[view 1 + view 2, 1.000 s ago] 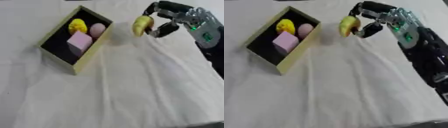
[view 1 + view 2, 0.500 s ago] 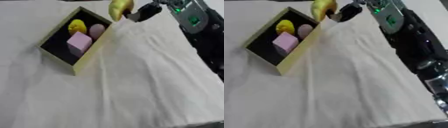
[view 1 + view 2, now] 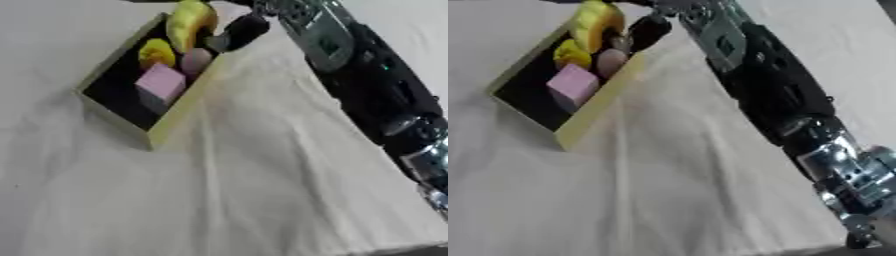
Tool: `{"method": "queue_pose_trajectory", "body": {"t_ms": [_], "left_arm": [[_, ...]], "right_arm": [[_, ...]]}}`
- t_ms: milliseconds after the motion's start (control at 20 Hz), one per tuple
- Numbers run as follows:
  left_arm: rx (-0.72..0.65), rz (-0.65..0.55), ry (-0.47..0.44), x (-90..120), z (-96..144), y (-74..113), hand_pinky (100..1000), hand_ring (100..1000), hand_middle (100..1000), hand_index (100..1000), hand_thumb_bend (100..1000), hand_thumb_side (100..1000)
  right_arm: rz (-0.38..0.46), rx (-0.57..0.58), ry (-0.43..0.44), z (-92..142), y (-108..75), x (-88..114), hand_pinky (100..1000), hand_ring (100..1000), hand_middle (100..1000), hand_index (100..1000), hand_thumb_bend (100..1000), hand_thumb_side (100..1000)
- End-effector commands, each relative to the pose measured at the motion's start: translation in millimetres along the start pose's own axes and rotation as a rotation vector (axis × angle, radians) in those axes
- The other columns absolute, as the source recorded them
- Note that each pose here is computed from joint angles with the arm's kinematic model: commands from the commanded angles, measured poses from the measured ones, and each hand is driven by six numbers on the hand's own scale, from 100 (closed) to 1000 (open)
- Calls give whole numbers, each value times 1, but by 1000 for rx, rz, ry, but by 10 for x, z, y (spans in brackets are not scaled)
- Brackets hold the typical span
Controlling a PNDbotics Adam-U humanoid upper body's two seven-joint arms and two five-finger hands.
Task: Pick up objects on the table and place them in the box.
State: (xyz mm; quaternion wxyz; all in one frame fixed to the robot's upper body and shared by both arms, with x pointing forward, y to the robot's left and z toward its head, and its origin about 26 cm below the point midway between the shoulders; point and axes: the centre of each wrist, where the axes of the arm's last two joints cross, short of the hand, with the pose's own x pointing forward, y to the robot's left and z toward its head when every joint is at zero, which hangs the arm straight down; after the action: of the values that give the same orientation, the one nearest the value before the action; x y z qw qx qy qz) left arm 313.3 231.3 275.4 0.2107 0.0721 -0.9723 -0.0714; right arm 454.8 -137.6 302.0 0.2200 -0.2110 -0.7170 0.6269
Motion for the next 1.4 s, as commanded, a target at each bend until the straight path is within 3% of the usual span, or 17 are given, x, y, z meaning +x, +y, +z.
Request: {"method": "queue_pose_trajectory", "body": {"t_ms": [50, 550, 650, 750, 800, 900, 1200, 1400], "left_arm": [[-6, 3, -49, 72, -70, -12, 739, 772, 732, 881, 192, 511], [-7, 18, -54, 82, -87, -36, 737, 769, 730, 878, 189, 514], [-7, 18, -53, 82, -85, -36, 737, 769, 730, 878, 188, 515], [-7, 18, -51, 80, -82, -37, 737, 769, 730, 878, 188, 516], [-7, 18, -50, 79, -80, -37, 736, 769, 730, 878, 187, 517], [-6, 17, -48, 78, -77, -36, 736, 769, 730, 878, 187, 518], [-6, 12, -37, 70, -63, -27, 735, 768, 729, 878, 188, 523], [-7, 9, -34, 66, -55, -22, 735, 768, 728, 878, 184, 522]], "right_arm": [[25, -31, 11, -125, 13, 15, 791, 793, 492, 646, 100, 100], [87, 19, -1, -250, 401, -54, 817, 844, 605, 739, 100, 100], [99, 34, -16, -240, 412, -74, 831, 874, 658, 780, 100, 158], [114, 52, -36, -227, 403, -91, 845, 901, 712, 819, 100, 245], [120, 61, -46, -221, 398, -98, 862, 931, 759, 855, 100, 330], [128, 89, -71, -202, 375, -120, 879, 959, 792, 878, 123, 392], [127, 96, -86, -129, 229, -165, 891, 977, 785, 880, 138, 459], [135, 53, -98, -89, 83, -124, 892, 980, 788, 891, 173, 415]]}}
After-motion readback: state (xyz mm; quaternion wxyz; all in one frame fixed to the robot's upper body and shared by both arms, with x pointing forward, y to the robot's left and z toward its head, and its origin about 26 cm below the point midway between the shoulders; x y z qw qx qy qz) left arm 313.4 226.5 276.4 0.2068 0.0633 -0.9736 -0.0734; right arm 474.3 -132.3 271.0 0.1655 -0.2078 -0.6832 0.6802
